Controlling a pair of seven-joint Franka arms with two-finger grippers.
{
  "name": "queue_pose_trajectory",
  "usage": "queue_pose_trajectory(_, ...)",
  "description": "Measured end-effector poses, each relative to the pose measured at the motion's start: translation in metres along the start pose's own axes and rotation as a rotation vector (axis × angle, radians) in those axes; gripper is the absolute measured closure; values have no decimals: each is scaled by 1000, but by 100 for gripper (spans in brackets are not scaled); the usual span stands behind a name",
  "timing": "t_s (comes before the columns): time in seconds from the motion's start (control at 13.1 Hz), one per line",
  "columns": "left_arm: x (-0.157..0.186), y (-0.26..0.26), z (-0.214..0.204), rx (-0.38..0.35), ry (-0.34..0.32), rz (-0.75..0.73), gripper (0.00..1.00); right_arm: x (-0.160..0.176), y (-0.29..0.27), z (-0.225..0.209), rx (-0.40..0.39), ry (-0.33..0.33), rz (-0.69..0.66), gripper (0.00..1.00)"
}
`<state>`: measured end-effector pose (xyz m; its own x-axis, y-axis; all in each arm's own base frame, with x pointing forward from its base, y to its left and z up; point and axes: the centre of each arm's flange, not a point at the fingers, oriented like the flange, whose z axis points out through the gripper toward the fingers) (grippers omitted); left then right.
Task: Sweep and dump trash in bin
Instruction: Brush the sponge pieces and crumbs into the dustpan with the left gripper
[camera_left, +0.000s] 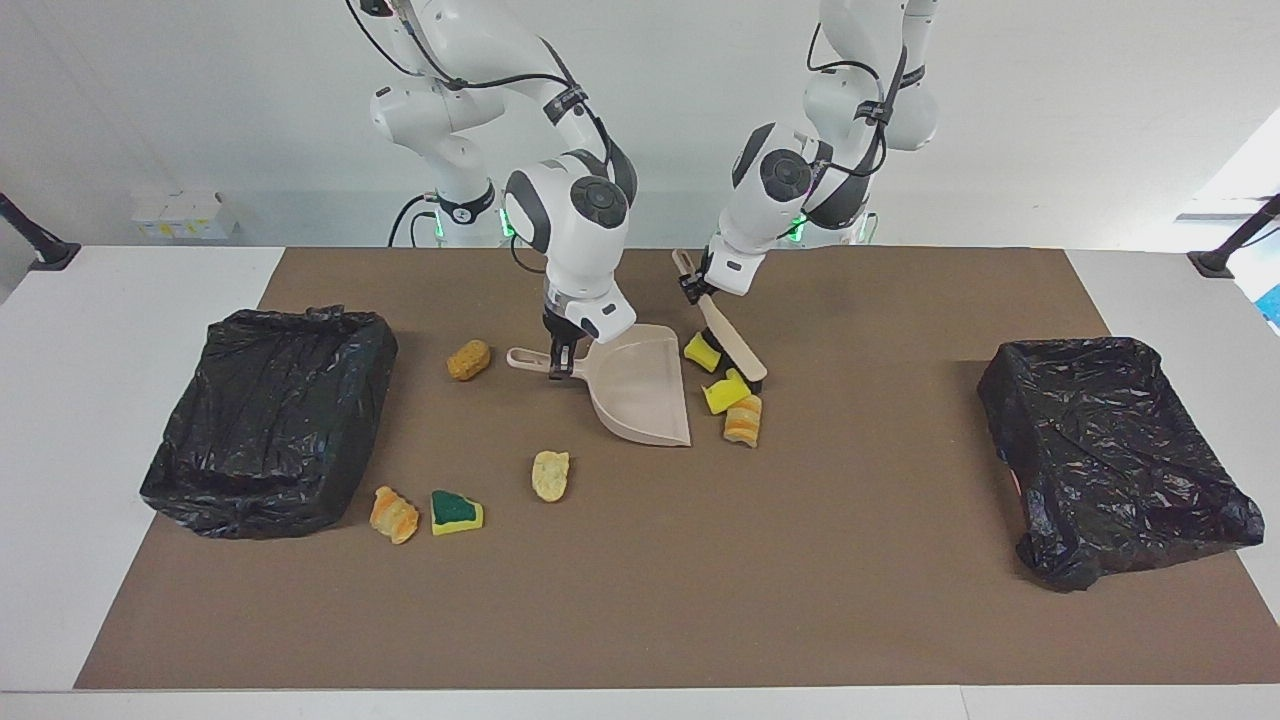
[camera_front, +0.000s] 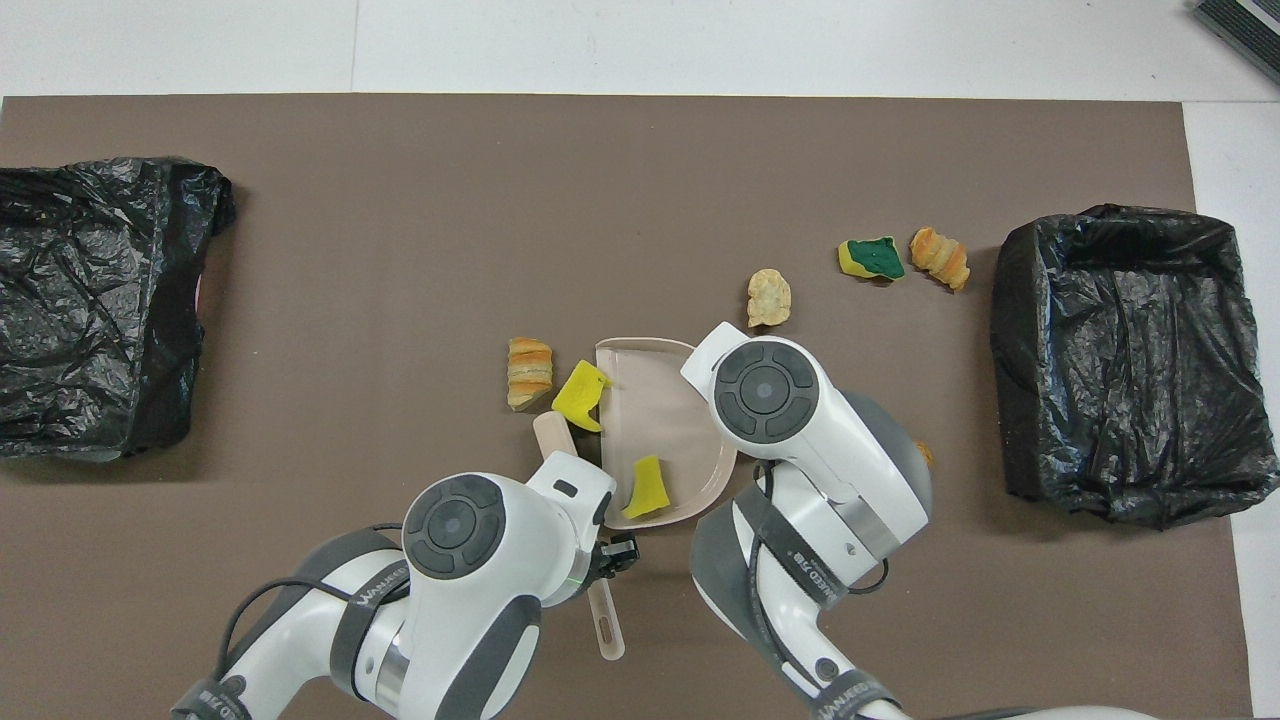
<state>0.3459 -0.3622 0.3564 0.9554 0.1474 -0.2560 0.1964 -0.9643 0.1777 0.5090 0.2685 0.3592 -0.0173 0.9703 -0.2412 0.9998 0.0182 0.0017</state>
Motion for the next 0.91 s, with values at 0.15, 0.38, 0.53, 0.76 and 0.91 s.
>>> queue_pose_trajectory(0.15, -18, 23, -5, -17, 15, 78, 74, 0, 0, 0, 0, 0, 0, 69)
queue_pose_trajectory(0.38, -27, 53, -44, -46, 1, 120, 74, 0, 0, 0, 0, 0, 0, 69)
queue_pose_trajectory(0.53, -13, 50, -63, -43, -8, 104, 74, 0, 0, 0, 0, 0, 0, 69)
queue_pose_trajectory(0.76, 41, 8, -72, 24, 31, 73, 74, 0, 0, 0, 0, 0, 0, 69)
queue_pose_trajectory(0.91, 85, -31, -80, 57, 52, 82, 74, 0, 0, 0, 0, 0, 0, 69)
